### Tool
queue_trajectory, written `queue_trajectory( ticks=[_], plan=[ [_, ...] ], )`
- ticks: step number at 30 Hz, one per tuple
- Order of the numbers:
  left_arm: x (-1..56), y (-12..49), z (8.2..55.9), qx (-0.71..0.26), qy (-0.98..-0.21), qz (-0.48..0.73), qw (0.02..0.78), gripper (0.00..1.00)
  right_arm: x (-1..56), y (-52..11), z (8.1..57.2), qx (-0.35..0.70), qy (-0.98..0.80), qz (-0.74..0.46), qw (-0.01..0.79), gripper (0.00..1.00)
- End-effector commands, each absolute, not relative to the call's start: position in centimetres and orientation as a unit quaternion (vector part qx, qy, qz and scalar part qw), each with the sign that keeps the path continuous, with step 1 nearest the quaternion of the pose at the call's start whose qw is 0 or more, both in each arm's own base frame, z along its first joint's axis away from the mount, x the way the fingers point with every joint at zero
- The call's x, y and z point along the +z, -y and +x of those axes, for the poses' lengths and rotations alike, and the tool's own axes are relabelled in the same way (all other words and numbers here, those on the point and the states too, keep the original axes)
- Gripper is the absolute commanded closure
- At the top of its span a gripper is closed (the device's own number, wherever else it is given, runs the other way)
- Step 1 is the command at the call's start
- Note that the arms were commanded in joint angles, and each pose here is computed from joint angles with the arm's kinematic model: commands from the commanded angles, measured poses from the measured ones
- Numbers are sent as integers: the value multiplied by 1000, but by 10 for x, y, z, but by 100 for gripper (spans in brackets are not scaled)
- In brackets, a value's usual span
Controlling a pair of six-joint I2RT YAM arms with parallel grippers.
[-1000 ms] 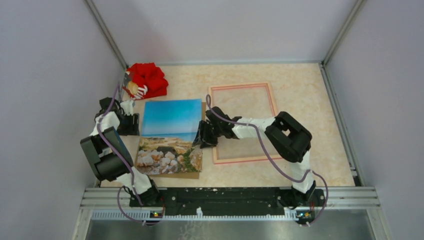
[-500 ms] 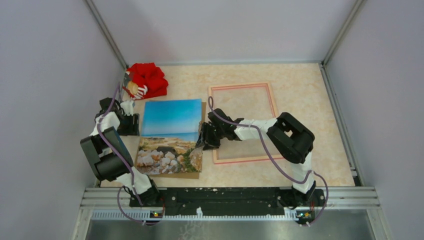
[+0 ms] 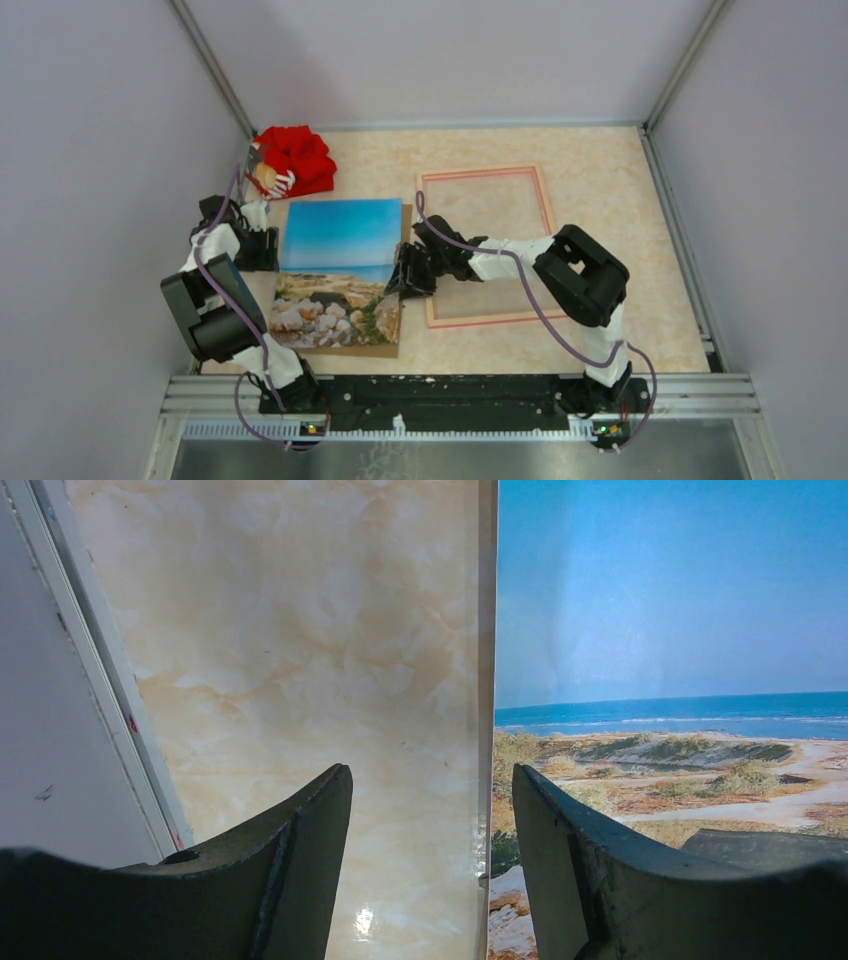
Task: Put the photo into the frame
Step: Pick up the photo at the center of the board.
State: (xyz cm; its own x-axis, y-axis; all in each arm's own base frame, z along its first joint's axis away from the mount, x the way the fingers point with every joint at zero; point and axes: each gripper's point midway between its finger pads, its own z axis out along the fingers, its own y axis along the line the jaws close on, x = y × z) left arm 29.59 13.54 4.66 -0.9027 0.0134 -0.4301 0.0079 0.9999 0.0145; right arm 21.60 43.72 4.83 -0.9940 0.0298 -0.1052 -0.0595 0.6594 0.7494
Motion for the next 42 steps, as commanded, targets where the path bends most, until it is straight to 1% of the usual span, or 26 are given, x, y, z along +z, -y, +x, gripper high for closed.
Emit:
queue_trajectory(
  ticks=[1,9,17,19,23,29,32,39,42],
  plan=[
    [51,-139,299,16,-972,11,233,33,60,-447,215,437,-898,-13,54,52],
    [51,-139,299,15,-972,12,234,33,91,-461,215,503,-862,-3,54,52],
    [50,-139,298,15,-972,13,234,33,68,-464,209,510,-859,30,25,53],
    [50,-139,299,14,-972,13,235,33,72,-466,208,533,-845,38,25,52],
    [51,-139,299,15,-972,13,235,33,94,-475,212,585,-809,49,29,53],
    [51,-140,298,20,-972,17,234,33,123,-479,221,612,-787,37,65,52],
    [51,-139,298,19,-972,17,235,33,123,-479,221,614,-786,34,67,52],
    [52,-139,299,18,-971,18,236,33,91,-477,214,581,-811,56,45,52],
    [51,-138,299,14,-972,18,236,34,88,-481,215,584,-808,70,44,52]
  ],
)
